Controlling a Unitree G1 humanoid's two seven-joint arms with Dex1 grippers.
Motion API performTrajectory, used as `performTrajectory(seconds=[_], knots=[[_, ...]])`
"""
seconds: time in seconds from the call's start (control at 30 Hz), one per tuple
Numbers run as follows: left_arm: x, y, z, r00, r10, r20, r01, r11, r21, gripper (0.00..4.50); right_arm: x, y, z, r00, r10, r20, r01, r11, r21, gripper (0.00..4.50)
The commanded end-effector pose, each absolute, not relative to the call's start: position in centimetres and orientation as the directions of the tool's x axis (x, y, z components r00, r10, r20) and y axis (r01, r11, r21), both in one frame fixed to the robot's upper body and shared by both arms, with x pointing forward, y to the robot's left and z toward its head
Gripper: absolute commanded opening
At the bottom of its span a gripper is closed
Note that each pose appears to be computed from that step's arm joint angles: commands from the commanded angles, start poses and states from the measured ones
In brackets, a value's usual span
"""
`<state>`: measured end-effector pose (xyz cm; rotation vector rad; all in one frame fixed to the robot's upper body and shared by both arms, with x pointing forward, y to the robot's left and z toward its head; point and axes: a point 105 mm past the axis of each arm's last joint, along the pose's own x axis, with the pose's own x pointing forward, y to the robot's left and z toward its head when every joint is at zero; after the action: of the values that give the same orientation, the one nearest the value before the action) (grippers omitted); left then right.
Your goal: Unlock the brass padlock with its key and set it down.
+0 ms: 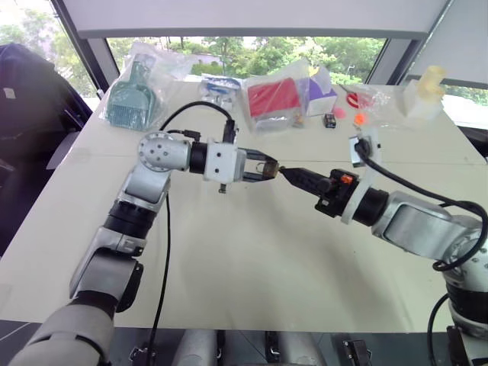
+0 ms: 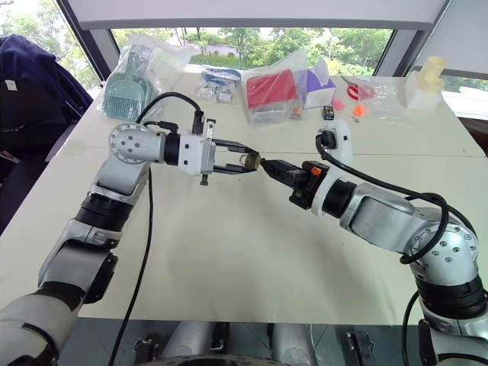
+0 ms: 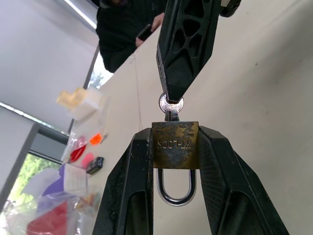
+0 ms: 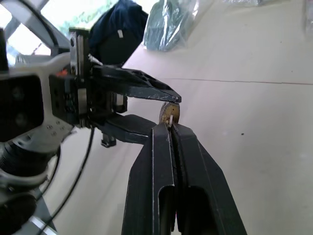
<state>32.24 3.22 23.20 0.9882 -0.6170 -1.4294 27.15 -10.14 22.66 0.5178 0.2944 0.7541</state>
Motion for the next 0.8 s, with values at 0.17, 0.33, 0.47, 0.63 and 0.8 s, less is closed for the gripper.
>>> performTrajectory(seconds=[0.17, 0.33, 0.47, 0.63, 0.8], knots=[[31.1, 1.9, 25.7, 0.055, -0.993, -0.104, 0.239, -0.089, 0.967, 0.68, 28.3, -10.0, 23.6, 0.76, 0.649, 0.029, -0.445, 0.488, 0.751, 0.02], [31.0, 1.7, 26.5, 0.047, -0.998, -0.039, 0.118, -0.033, 0.992, 0.68, 29.2, -10.2, 24.0, 0.819, 0.57, 0.069, -0.346, 0.393, 0.852, 0.02], [31.0, 1.6, 27.4, 0.046, -0.999, 0.018, 0.056, 0.02, 0.998, 0.68, 29.6, -10.4, 24.2, 0.851, 0.521, 0.068, -0.274, 0.329, 0.904, 0.02], [30.9, 1.5, 27.7, 0.04, -0.998, 0.039, -0.028, 0.038, 0.999, 0.68, 30.1, -10.5, 24.2, 0.881, 0.472, 0.041, -0.177, 0.248, 0.952, 0.02], [30.8, 1.6, 27.9, 0.027, -0.998, 0.06, -0.073, 0.058, 0.996, 0.68, 30.5, -10.8, 23.8, 0.893, 0.449, -0.026, -0.108, 0.269, 0.957, 0.02]])
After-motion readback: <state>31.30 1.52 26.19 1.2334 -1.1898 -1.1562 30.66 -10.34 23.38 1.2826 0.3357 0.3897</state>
